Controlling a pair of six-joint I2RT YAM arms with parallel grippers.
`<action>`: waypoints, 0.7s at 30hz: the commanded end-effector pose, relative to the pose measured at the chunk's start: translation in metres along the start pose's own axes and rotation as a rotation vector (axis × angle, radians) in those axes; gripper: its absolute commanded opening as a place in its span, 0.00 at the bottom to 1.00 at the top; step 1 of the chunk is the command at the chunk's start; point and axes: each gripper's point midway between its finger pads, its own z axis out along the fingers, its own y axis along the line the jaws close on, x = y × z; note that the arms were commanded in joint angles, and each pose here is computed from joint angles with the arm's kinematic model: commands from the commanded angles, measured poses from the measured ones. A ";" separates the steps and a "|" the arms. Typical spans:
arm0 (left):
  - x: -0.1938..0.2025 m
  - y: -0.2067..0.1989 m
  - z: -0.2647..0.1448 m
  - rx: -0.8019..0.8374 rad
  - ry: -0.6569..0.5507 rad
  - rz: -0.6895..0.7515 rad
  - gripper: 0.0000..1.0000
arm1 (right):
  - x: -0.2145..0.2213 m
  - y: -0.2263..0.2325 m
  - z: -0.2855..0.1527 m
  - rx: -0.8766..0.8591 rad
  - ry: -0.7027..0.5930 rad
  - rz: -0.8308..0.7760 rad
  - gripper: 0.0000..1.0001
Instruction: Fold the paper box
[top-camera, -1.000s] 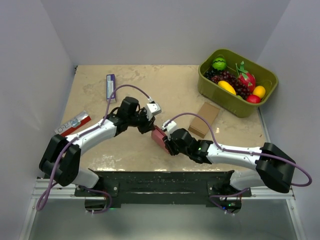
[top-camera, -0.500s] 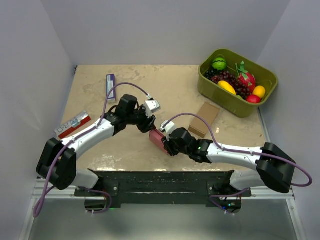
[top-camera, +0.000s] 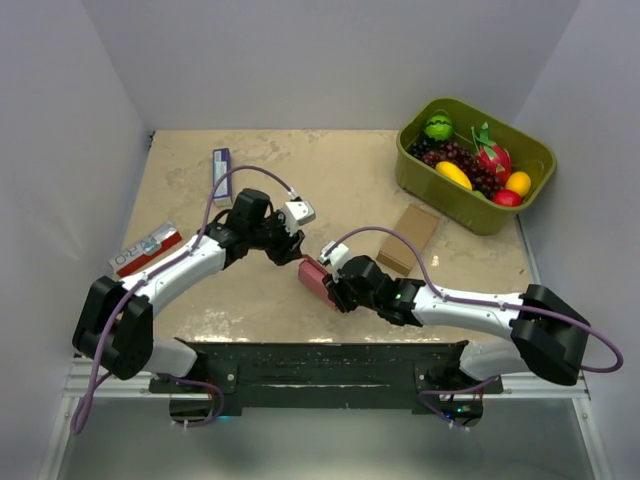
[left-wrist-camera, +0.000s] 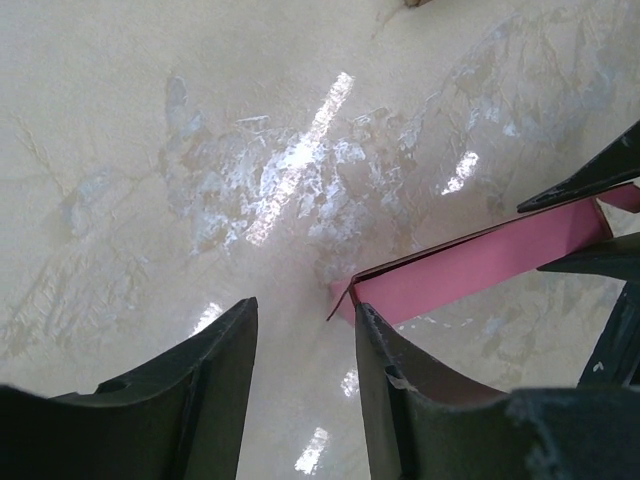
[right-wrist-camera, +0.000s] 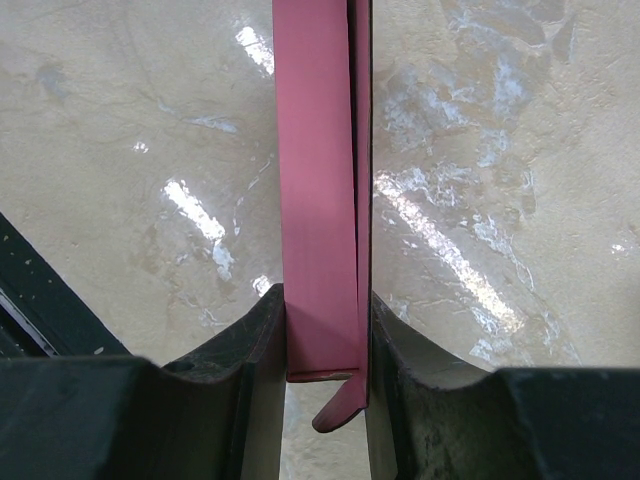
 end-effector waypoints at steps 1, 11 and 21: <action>-0.023 0.005 -0.011 0.000 -0.064 0.038 0.46 | -0.025 0.008 -0.002 -0.029 -0.050 -0.014 0.22; -0.024 -0.002 -0.005 0.060 -0.071 0.026 0.44 | -0.029 0.008 0.000 -0.028 -0.052 -0.026 0.22; -0.020 -0.002 -0.003 0.056 -0.052 0.018 0.30 | -0.028 0.008 0.002 -0.025 -0.048 -0.029 0.22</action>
